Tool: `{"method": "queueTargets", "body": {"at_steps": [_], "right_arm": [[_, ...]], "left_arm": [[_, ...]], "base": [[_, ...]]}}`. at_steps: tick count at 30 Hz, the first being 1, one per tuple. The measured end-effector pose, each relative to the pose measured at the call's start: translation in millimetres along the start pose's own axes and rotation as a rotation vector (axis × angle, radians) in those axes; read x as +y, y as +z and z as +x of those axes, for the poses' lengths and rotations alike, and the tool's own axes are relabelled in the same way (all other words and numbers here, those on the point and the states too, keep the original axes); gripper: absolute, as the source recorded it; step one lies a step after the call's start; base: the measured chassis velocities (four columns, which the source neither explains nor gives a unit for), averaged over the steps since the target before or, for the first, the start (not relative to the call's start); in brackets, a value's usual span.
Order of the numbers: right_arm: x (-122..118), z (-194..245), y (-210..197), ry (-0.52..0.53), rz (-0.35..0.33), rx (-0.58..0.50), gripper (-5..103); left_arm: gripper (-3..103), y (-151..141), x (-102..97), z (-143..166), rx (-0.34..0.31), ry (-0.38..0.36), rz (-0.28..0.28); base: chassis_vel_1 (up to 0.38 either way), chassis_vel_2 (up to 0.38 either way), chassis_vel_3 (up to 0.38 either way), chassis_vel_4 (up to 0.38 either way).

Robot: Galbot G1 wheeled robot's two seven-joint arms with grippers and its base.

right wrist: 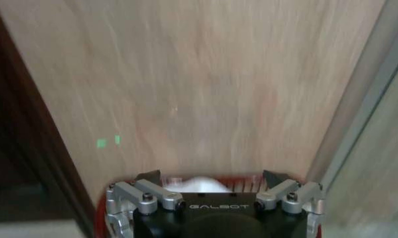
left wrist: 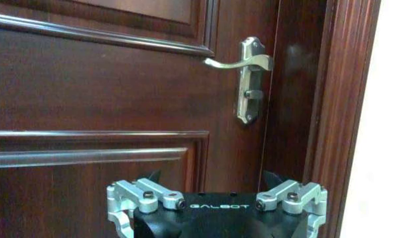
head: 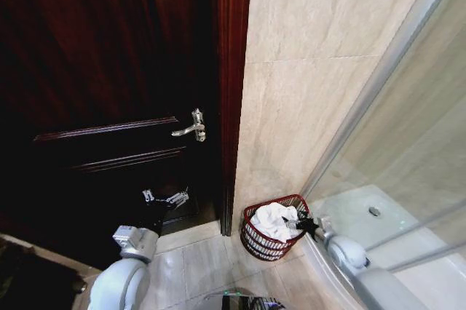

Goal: Discard the used towel into the hamper.

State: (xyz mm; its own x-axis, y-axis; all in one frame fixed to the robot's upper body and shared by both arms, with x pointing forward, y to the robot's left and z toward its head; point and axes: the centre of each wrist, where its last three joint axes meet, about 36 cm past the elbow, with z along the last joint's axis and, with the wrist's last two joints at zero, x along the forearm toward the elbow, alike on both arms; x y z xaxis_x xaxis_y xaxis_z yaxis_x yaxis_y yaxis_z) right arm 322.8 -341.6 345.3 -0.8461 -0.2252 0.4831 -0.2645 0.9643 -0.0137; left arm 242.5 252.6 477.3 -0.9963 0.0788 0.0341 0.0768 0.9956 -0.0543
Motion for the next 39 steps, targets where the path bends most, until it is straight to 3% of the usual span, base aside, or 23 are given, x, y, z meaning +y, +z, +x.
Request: {"method": "queueTargets", "body": {"at_steps": [1, 5, 12, 23, 31, 39], "right_arm": [[0.0, 0.0, 0.0, 0.0, 0.0, 0.0, 100], [35.7, 45.1, -1.3, 0.089, 0.029, -0.221, 100], [66.4, 80.6, 4.9, 0.18, 0.022, -0.371, 100], [108.3, 121.5, 6.9, 0.31, -0.04, -0.505, 100], [132.1, 131.3, -22.6, 0.271, -0.05, -0.58, 100], [139.6, 137.5, -38.6, 0.275, -0.055, -0.623, 100]], "left_arm": [[100, 0.0, 0.0, 0.0, 0.0, 0.0, 0.0], [100, 0.0, 0.0, 0.0, 0.0, 0.0, 0.0], [100, 0.0, 0.0, 0.0, 0.0, 0.0, 0.0], [100, 0.0, 0.0, 0.0, 0.0, 0.0, 0.0], [100, 0.0, 0.0, 0.0, 0.0, 0.0, 0.0], [100, 0.0, 0.0, 0.0, 0.0, 0.0, 0.0]], "base": [[0.0, 0.0, 0.0, 0.0], [0.0, 0.0, 0.0, 0.0], [0.0, 0.0, 0.0, 0.0], [0.0, 0.0, 0.0, 0.0], [0.0, 0.0, 0.0, 0.0], [0.0, 0.0, 0.0, 0.0]]}}
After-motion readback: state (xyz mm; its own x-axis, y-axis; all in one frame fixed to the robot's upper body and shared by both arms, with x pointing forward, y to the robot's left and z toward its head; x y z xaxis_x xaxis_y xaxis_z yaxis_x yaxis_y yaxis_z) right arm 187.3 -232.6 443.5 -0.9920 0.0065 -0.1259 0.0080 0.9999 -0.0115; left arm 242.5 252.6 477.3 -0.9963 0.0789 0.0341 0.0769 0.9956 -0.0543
